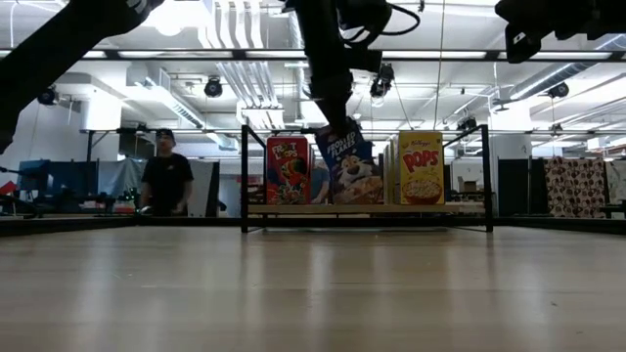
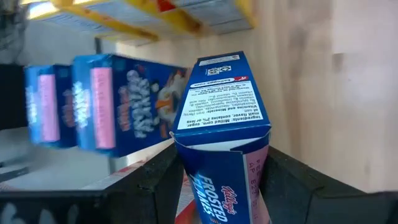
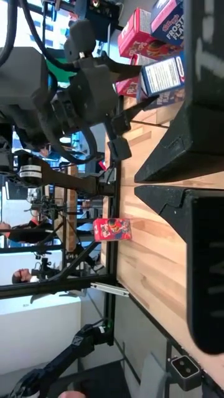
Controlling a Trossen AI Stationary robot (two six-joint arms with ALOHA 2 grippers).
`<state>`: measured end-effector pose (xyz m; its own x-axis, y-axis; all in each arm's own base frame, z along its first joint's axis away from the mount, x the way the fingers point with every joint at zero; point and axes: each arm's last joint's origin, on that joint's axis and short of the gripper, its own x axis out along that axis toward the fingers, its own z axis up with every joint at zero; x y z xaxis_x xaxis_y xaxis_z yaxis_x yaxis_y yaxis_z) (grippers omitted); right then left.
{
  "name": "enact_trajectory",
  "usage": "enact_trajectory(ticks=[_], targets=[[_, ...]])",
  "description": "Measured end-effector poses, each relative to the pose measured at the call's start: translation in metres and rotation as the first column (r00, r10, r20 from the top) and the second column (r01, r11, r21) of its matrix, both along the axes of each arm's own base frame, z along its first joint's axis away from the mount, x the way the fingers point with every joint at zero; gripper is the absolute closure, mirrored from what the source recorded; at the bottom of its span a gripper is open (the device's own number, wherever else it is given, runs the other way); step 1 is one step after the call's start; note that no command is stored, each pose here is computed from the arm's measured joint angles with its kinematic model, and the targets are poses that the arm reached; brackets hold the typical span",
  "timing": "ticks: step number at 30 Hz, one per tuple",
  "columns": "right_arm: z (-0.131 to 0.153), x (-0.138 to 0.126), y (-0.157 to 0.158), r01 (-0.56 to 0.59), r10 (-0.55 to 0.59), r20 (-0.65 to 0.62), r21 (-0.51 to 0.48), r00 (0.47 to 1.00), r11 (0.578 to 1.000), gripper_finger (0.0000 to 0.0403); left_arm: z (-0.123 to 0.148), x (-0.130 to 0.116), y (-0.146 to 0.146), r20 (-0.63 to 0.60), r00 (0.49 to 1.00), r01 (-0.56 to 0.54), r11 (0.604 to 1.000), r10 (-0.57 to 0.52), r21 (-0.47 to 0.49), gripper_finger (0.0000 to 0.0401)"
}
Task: Stack cereal on shelf
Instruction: Put the blue cereal box on the shelf aligned with the other blue cereal boxes
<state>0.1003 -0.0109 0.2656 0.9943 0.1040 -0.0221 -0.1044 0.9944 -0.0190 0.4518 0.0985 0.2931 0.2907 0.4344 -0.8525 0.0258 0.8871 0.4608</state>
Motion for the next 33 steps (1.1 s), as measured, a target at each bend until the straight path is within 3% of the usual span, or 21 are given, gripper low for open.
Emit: enact_trajectory(ticks=[24, 33], targets=[[0.0, 0.0, 0.0, 0.0, 0.0, -0.001, 0.0, 1.0, 1.0, 0.0394, 0.0, 0.0, 0.009, 0.024, 1.0, 0.009, 0.999, -0.008, -0.046, 0.0231], [0.0, 0.0, 0.0, 0.0, 0.0, -0.001, 0.0, 1.0, 1.0, 0.0394, 0.0, 0.0, 0.012, 0.032, 0.999, 0.002, 0.999, 0.0, -0.044, 0.0189]])
